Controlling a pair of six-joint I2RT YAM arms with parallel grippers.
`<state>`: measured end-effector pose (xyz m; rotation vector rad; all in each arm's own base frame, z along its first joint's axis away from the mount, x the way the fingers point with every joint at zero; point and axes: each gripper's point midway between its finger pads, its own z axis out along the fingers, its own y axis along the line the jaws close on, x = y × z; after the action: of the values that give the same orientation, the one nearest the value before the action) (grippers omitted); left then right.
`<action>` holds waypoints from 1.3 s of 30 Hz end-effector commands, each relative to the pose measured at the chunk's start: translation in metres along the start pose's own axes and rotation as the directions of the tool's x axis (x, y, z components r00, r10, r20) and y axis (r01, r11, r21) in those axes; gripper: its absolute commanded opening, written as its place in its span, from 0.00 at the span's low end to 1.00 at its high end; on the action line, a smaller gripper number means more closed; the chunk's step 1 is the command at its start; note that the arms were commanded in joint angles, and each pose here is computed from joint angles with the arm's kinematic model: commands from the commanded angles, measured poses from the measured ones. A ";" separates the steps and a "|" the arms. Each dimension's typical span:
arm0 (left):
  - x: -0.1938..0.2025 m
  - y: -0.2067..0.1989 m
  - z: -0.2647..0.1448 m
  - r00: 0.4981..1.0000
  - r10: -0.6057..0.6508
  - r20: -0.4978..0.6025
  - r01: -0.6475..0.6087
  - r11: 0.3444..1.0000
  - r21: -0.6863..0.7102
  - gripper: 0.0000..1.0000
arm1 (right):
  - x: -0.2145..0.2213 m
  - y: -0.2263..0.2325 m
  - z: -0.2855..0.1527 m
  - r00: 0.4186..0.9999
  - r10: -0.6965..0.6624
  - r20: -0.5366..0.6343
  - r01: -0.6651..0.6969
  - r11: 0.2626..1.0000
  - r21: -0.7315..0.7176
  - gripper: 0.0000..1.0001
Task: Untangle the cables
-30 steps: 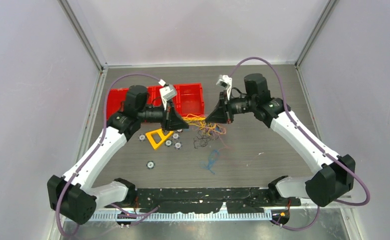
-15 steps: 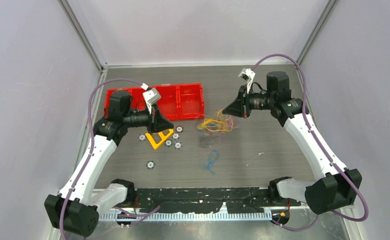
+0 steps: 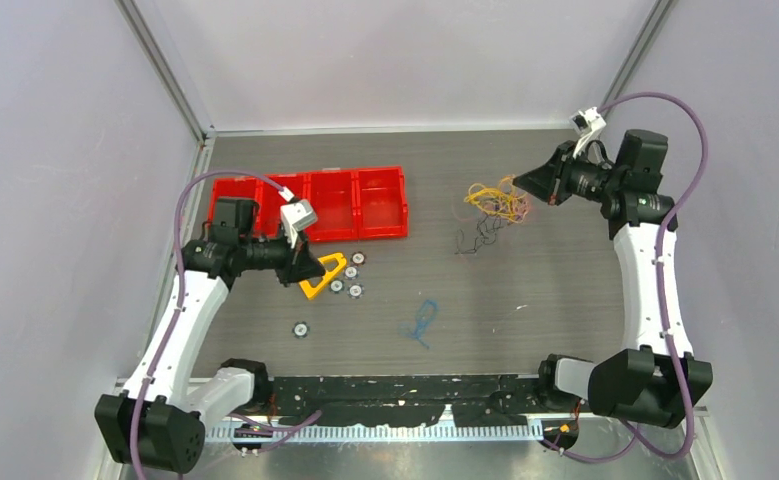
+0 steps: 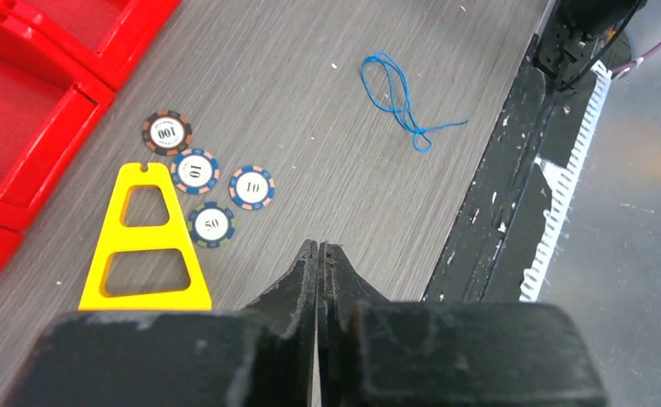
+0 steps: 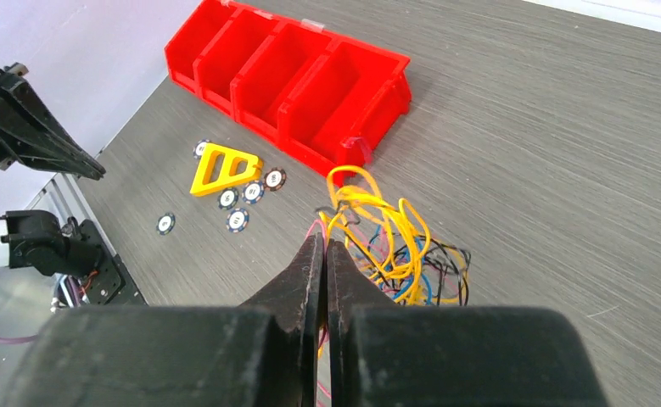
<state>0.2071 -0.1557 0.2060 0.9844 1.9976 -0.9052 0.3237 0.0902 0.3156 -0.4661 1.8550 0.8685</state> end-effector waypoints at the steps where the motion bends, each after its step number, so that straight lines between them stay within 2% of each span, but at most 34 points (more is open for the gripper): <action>1: -0.002 -0.019 -0.006 0.997 0.060 0.041 -0.062 0.996 0.070 0.22 | -0.007 0.024 -0.009 1.000 -0.017 0.011 0.018 0.994 -0.104 0.05; 2: -0.014 -0.021 -0.003 0.994 0.063 0.090 -0.069 0.995 0.069 0.37 | -0.006 0.033 -0.008 1.000 -0.006 0.013 0.008 0.990 -0.144 0.05; 5: -0.048 -0.028 0.005 0.972 0.099 0.211 -0.108 0.994 0.032 0.75 | -0.005 0.051 -0.003 0.999 0.033 0.015 -0.029 0.975 -0.219 0.05; 6: -0.058 -0.032 0.009 0.963 0.126 0.237 -0.134 0.991 0.020 0.82 | -0.004 0.063 0.000 1.000 0.025 0.008 -0.022 0.968 -0.251 0.05; 10: -0.098 -0.048 0.023 0.936 0.182 0.302 -0.197 0.980 0.019 0.88 | -0.002 0.098 0.006 1.000 0.008 -0.020 -0.015 0.938 -0.348 0.05; 14: -0.117 -0.066 0.050 0.938 0.180 0.297 -0.214 0.973 0.085 0.89 | 0.004 0.130 0.014 0.999 -0.017 -0.042 -0.002 0.907 -0.422 0.05; 19: -0.137 -0.088 0.078 0.951 0.100 0.293 -0.155 0.973 0.173 0.89 | 0.019 0.167 0.024 0.997 -0.034 -0.076 -0.010 0.856 -0.517 0.06; 21: -0.142 -0.086 0.084 0.956 0.060 0.287 -0.116 0.976 0.182 0.85 | 0.022 0.179 0.026 0.996 -0.041 -0.083 -0.011 0.837 -0.547 0.05; 23: -0.140 -0.088 0.089 0.964 0.038 0.265 -0.096 0.973 0.211 0.76 | 0.021 0.186 0.027 0.996 -0.038 -0.085 -0.017 0.824 -0.566 0.06; 24: -0.137 -0.091 0.090 0.967 0.026 0.252 -0.088 0.967 0.238 0.66 | 0.019 0.189 0.027 0.996 -0.036 -0.079 -0.016 0.819 -0.573 0.05; 28: -0.113 -0.107 0.091 0.984 -0.045 0.174 -0.019 0.935 0.353 0.13 | 0.013 0.192 0.027 0.997 -0.040 -0.062 -0.003 0.816 -0.578 0.05; 29: -0.107 -0.109 0.089 0.986 -0.049 0.159 -0.012 0.932 0.362 0.03 | 0.012 0.190 0.027 0.997 -0.049 -0.053 0.011 0.821 -0.571 0.05; 30: -0.100 -0.109 0.086 0.988 -0.045 0.145 -0.010 0.933 0.360 0.00 | 0.012 0.185 0.026 0.997 -0.044 -0.056 0.005 0.833 -0.554 0.06; 33: -0.086 -0.099 0.072 0.990 -0.037 0.133 -0.008 0.947 0.321 0.00 | 0.010 0.158 0.026 0.997 -0.067 -0.039 0.041 0.881 -0.472 0.06; 36: -0.072 -0.075 0.053 0.990 -0.070 0.125 0.037 0.967 0.251 0.00 | 0.007 0.101 0.017 0.996 -0.079 -0.042 0.065 0.959 -0.275 0.06; 37: -0.065 -0.067 0.047 0.991 -0.065 0.119 0.037 0.974 0.222 0.00 | 0.008 0.086 0.017 0.990 -0.136 -0.039 0.123 0.963 -0.240 0.05; 38: -0.057 -0.057 0.040 0.992 -0.063 0.107 0.043 0.982 0.183 0.00 | 0.006 0.058 0.006 0.992 -0.115 -0.053 0.106 0.984 -0.140 0.05; 39: -0.048 -0.047 0.033 0.994 -0.049 0.096 0.035 0.990 0.137 0.00 | 0.007 0.041 0.004 0.987 -0.146 -0.061 0.139 0.985 -0.102 0.06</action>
<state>0.2028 -0.2622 0.2559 0.9515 1.8492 -1.2158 0.2612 0.1809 0.3297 -0.7090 1.7867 1.1886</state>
